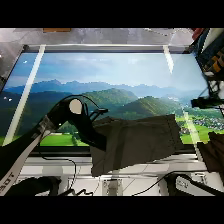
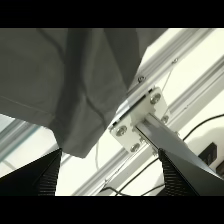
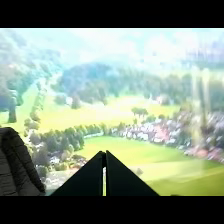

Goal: Fold the clothes and pants, and hang the long-sleeved shirts on hangers.

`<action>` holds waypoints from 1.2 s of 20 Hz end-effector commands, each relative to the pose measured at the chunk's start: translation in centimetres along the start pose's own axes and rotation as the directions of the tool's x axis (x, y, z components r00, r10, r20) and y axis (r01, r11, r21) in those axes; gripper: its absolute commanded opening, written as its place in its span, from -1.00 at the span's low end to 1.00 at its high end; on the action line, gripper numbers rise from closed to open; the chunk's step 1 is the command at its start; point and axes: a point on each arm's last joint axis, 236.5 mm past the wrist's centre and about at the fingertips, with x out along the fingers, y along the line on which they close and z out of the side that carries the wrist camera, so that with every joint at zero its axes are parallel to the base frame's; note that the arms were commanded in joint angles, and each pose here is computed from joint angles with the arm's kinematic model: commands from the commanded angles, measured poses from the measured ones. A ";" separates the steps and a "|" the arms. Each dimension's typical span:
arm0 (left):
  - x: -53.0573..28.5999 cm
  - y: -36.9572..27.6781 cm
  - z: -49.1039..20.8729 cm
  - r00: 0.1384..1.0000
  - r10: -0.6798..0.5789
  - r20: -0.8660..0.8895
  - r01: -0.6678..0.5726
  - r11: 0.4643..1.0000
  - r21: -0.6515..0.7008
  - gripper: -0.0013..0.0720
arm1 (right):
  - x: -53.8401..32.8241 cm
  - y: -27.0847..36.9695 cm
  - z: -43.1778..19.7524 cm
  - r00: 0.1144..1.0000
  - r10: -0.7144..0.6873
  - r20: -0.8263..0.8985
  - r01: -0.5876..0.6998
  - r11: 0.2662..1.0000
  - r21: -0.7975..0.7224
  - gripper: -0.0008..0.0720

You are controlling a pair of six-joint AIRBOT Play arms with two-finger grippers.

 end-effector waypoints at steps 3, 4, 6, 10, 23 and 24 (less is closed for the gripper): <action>-1.8 2.0 1.9 0.996 -0.002 0.094 0.008 0.998 -0.060 0.92 | 1.5 7.2 -4.8 0.717 0.697 -0.019 -0.675 0.701 0.230 -0.89; -2.0 2.2 2.2 0.994 -0.001 0.107 0.008 0.998 -0.065 0.92 | 1.9 7.7 -4.8 0.664 0.747 0.008 -0.719 0.636 0.281 -0.29; -2.1 2.5 2.6 0.992 0.002 0.126 0.007 0.997 -0.071 0.92 | 3.4 7.8 -5.7 0.647 0.762 -0.018 -0.720 0.619 0.314 0.52; -2.4 2.8 3.9 0.983 0.012 0.182 0.001 0.997 -0.073 0.92 | 5.8 9.2 -8.1 0.626 0.765 -0.153 -0.709 0.639 0.298 0.61; -2.5 2.8 4.3 0.980 0.015 0.199 -0.001 0.997 -0.073 0.92 | 10.7 9.9 -8.2 0.709 0.665 -0.233 -0.608 0.745 0.275 0.67; -2.5 2.8 4.3 0.980 0.015 0.200 -0.001 0.997 -0.073 0.92 | 10.5 10.1 -8.4 0.701 0.672 -0.240 -0.612 0.739 0.281 0.67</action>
